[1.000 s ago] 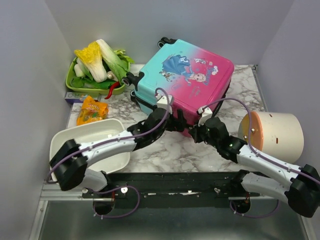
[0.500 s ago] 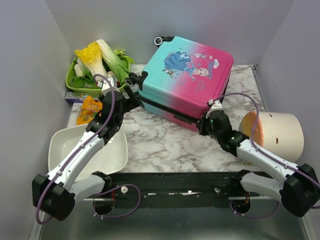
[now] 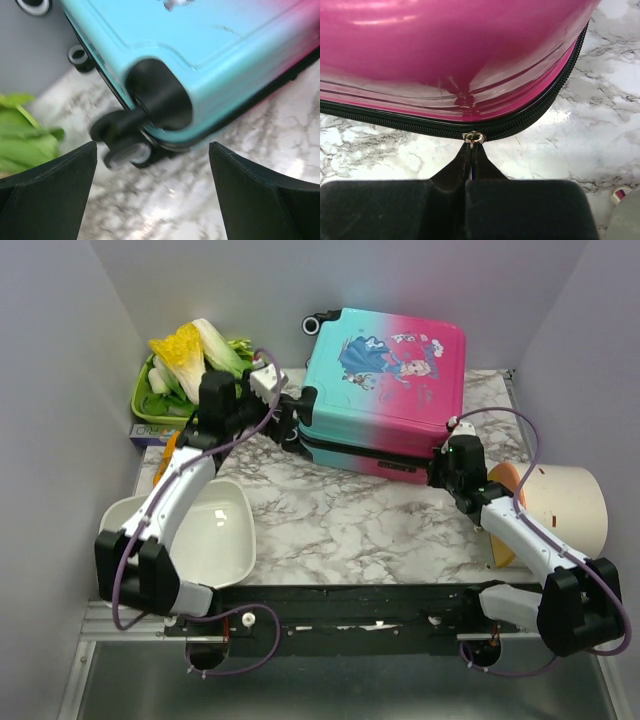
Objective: Open, take out, and arrange the luggage
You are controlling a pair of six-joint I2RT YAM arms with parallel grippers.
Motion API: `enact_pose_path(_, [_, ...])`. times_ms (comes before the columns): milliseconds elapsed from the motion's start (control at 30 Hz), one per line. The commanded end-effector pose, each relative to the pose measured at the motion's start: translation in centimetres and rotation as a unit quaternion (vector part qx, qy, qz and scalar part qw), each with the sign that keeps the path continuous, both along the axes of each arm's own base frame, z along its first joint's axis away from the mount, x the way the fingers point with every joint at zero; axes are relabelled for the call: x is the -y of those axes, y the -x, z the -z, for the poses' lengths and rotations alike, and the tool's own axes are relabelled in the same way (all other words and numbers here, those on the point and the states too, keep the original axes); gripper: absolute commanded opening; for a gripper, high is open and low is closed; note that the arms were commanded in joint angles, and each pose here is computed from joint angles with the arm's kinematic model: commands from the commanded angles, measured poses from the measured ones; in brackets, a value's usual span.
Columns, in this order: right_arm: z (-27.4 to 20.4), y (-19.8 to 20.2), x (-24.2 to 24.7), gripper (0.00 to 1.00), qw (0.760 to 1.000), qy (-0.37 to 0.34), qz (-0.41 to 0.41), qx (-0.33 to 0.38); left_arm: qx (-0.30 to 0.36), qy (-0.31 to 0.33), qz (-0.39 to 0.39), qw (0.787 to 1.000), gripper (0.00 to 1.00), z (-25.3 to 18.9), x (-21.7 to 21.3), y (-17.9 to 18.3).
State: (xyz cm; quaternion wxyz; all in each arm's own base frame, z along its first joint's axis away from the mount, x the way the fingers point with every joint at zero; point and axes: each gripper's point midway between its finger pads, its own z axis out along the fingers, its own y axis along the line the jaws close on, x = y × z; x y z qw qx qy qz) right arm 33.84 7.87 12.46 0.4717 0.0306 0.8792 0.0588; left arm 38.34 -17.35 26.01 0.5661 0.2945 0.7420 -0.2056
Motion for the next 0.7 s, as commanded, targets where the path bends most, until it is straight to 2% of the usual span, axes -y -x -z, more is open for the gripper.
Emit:
enact_pose_path(0, [-7.5, -4.8, -0.3, 0.01, 0.990, -0.036, -0.007, 0.133, 0.065, -0.111, 0.193, 0.973, 0.99, -1.9, 0.9, -2.6])
enact_pose_path(33, [-7.6, -4.6, -0.5, 0.01, 0.990, -0.038, -0.013, 0.135, 0.036, -0.107, 0.230, 0.967, 0.99, -0.8, 1.0, -1.5])
enact_pose_path(100, [-7.5, -4.4, -0.5, 0.01, 0.990, -0.036, -0.020, 0.135, 0.062, -0.139, 0.272, 0.950, 0.99, 0.0, 0.8, -2.2])
enact_pose_path(200, [-7.6, -3.9, -0.8, 0.01, 0.988, -0.039, -0.032, 0.144, 0.060, -0.165, 0.275, 0.945, 0.99, 1.3, 0.5, -3.4])
enact_pose_path(267, [-7.4, -3.6, -0.8, 0.01, 0.988, -0.036, -0.038, 0.142, 0.034, -0.169, 0.287, 0.942, 0.99, 2.8, 0.5, -3.6])
enact_pose_path(300, [-7.7, -3.5, -0.7, 0.01, 0.988, -0.035, -0.037, 0.145, 0.046, -0.175, 0.296, 0.938, 0.99, 2.1, 0.6, -4.1])
enact_pose_path(367, [-7.7, -3.3, -0.7, 0.01, 0.988, -0.034, -0.038, 0.147, 0.010, -0.175, 0.303, 0.937, 0.99, 3.6, 0.6, -4.1])
enact_pose_path(533, [-7.7, -2.7, -0.8, 0.01, 0.987, -0.033, -0.047, 0.147, 0.015, -0.188, 0.276, 0.942, 0.99, 4.1, 0.4, -7.2])
enact_pose_path(667, [-7.6, -2.5, -0.6, 0.01, 0.988, -0.031, -0.046, 0.147, 0.001, -0.195, 0.303, 0.933, 0.99, 5.4, 1.4, -7.4])
